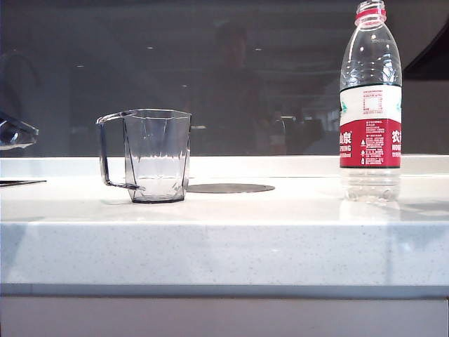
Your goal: Pick up the mineral water bottle on the table and pour water into the mug until it's half full.
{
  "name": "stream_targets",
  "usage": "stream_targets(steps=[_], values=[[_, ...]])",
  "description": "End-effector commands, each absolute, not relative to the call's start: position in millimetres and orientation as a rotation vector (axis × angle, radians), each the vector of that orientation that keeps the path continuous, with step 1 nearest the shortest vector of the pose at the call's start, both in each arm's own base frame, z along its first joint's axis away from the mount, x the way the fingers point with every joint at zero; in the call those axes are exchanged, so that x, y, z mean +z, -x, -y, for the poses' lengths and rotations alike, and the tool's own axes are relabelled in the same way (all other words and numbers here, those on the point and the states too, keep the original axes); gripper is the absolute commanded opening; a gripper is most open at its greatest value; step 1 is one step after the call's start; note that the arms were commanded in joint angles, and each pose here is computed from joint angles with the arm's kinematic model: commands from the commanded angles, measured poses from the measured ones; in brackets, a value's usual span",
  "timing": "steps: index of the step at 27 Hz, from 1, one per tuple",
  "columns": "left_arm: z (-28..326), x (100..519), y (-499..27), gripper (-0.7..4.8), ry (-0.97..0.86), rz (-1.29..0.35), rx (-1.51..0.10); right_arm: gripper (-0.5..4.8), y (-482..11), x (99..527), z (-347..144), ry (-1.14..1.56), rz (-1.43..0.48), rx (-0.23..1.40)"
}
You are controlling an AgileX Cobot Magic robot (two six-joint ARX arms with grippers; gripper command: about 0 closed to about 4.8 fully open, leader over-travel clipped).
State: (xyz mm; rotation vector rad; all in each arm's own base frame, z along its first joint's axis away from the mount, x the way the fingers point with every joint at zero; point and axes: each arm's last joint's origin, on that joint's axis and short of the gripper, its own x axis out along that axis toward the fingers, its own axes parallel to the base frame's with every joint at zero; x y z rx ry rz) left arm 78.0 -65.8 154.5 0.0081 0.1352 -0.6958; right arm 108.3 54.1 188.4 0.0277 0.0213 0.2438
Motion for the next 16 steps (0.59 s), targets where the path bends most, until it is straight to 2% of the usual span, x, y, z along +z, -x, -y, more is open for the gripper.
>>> stream_targets(steps=[1,9,16], values=[[65.6,156.4,-77.8,-0.04,-0.005,-0.122,-0.698,4.79,-117.3,192.4,-59.0,-0.026,0.01,0.241],[62.8,162.5,-74.3,-0.04,0.022,-0.048,-0.701,4.79,-142.0,184.1,-72.2,-0.034,0.027,0.205],[65.1,161.8,-72.3,-0.04,0.019,-0.054,-0.73,4.79,-161.7,173.0,-74.6,-0.045,0.054,0.17]])
